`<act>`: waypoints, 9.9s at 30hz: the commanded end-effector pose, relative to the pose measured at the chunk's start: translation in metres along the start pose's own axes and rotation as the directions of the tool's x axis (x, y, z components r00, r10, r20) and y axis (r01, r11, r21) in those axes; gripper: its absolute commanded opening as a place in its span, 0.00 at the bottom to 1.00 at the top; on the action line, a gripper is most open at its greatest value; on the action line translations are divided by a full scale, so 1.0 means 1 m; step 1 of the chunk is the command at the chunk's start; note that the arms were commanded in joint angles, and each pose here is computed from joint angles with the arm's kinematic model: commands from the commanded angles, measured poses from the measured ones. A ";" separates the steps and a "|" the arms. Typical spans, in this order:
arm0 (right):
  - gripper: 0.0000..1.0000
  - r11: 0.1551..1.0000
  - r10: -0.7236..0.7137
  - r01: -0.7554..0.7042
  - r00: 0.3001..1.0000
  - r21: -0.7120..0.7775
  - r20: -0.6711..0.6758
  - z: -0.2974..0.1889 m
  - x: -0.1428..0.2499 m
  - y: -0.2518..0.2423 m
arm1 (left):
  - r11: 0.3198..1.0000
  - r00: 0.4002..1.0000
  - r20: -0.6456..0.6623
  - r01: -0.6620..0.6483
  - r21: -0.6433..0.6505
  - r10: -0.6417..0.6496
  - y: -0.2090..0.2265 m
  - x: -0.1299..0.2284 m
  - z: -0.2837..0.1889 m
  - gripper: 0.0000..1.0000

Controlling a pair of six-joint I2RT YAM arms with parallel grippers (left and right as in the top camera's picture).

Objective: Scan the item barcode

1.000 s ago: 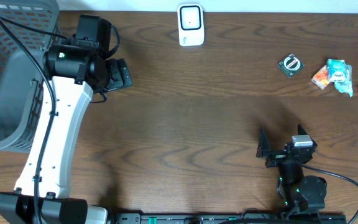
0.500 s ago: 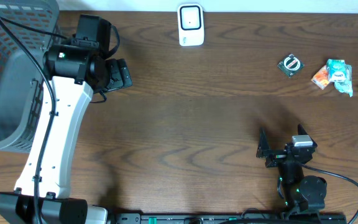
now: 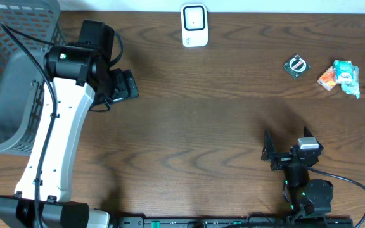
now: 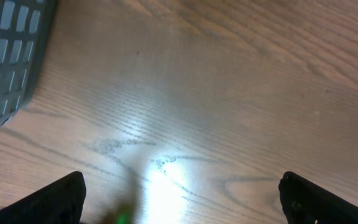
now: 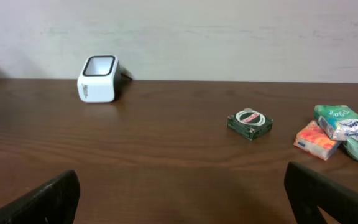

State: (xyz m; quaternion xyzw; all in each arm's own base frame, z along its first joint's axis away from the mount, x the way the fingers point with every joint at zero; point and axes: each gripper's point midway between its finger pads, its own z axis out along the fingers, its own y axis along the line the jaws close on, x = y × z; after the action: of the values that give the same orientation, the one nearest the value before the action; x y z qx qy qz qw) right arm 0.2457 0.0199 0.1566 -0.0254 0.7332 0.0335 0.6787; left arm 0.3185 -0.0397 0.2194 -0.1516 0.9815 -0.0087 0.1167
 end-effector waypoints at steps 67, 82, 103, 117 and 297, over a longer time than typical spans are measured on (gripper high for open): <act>0.99 1.000 0.000 0.000 1.000 0.016 0.000 0.000 0.000 -0.003 | 0.908 0.383 0.922 -0.366 0.202 -0.051 0.040 0.080 0.040 0.98; 0.99 1.000 0.000 0.000 1.000 0.016 0.000 0.000 0.000 -0.003 | 0.931 0.405 0.913 -0.310 0.193 -0.055 0.053 0.078 0.060 0.97; 0.99 1.000 0.000 0.000 1.000 0.016 0.000 0.000 0.000 -0.003 | 0.975 0.386 0.922 -0.213 0.061 0.026 0.078 0.072 0.065 0.98; 0.99 1.000 0.000 0.000 1.000 0.016 0.000 0.000 0.000 -0.003 | 0.980 0.386 0.922 -0.193 0.042 0.036 0.082 0.072 0.066 0.98; 0.99 1.000 0.000 0.000 1.000 0.019 0.001 0.000 0.000 -0.004 | 0.970 0.361 0.924 -0.241 -0.037 0.125 0.079 0.072 0.064 0.97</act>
State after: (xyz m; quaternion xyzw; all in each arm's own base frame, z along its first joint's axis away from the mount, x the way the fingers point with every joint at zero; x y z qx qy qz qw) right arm 0.2457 0.0192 0.1568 -0.0239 0.7330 0.0323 0.6791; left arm 0.2445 0.0101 0.1523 -0.0088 0.7447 0.0223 0.6669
